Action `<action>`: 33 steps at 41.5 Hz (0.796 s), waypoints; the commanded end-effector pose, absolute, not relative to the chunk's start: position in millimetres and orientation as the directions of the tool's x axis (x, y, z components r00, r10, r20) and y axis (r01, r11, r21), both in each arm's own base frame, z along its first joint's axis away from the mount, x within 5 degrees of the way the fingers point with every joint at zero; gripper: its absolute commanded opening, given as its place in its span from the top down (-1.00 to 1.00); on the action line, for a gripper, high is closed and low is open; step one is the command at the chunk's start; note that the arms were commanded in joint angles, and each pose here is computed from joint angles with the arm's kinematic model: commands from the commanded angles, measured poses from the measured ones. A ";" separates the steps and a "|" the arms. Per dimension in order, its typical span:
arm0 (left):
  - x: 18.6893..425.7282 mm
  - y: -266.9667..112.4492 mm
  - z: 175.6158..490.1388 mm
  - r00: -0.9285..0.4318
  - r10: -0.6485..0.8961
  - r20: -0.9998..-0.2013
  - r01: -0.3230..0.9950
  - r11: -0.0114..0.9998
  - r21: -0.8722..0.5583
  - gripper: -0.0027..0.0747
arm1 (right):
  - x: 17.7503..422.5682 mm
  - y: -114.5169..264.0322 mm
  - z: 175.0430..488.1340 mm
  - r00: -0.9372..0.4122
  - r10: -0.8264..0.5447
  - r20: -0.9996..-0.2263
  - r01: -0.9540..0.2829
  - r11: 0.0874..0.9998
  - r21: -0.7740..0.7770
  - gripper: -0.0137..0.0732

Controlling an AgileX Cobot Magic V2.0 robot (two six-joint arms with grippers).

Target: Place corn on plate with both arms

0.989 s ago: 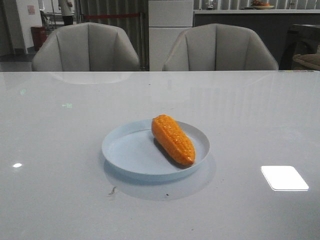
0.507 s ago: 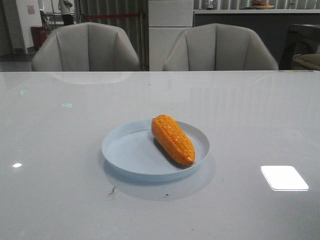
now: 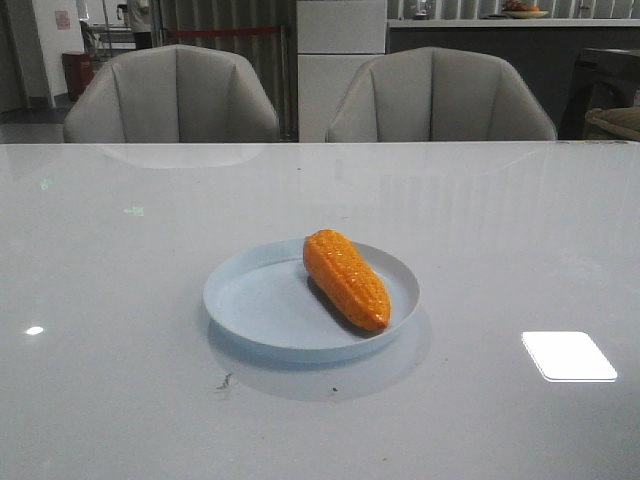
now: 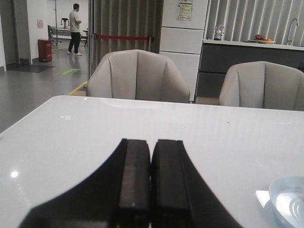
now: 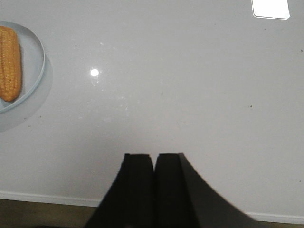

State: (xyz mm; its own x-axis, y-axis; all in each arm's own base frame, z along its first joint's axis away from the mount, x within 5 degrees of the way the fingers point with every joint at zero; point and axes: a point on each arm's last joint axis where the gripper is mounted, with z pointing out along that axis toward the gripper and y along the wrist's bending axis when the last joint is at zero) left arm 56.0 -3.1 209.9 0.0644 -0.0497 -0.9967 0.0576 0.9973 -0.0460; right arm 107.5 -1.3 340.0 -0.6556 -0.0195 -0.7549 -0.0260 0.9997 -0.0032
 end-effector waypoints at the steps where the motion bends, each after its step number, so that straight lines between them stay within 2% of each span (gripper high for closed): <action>1: 56.0 -2.7 204.8 0.119 -0.059 -0.991 0.056 0.997 -0.053 0.68 | 110.8 -2.1 352.3 -0.588 -0.021 -0.808 -0.020 1.000 -0.011 0.55; 23: 56.0 -2.7 204.8 0.119 -0.059 -0.991 0.056 0.997 -0.053 0.68 | 110.8 -2.1 352.3 -0.589 -0.021 -0.808 -0.020 1.000 -0.011 0.55; 29: 56.0 -2.7 204.8 0.119 -0.059 -0.991 0.056 0.997 -0.053 0.68 | 101.2 -1.5 341.9 -0.568 -0.020 -0.823 -0.017 1.000 -0.013 0.55; 33: 56.0 -2.7 204.8 0.119 -0.059 -0.991 0.056 0.997 -0.053 0.68 | 84.5 -0.4 329.5 -0.511 -0.022 -0.859 -0.012 1.000 -0.018 0.55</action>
State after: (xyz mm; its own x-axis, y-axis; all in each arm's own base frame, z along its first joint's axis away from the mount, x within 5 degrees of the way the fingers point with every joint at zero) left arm 56.1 -3.1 209.7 0.0619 -0.0496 -0.9969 0.0575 0.9973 -0.0460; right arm 93.5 -0.4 324.6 -0.6294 -0.0188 -0.7769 -0.0227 0.9997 -0.0059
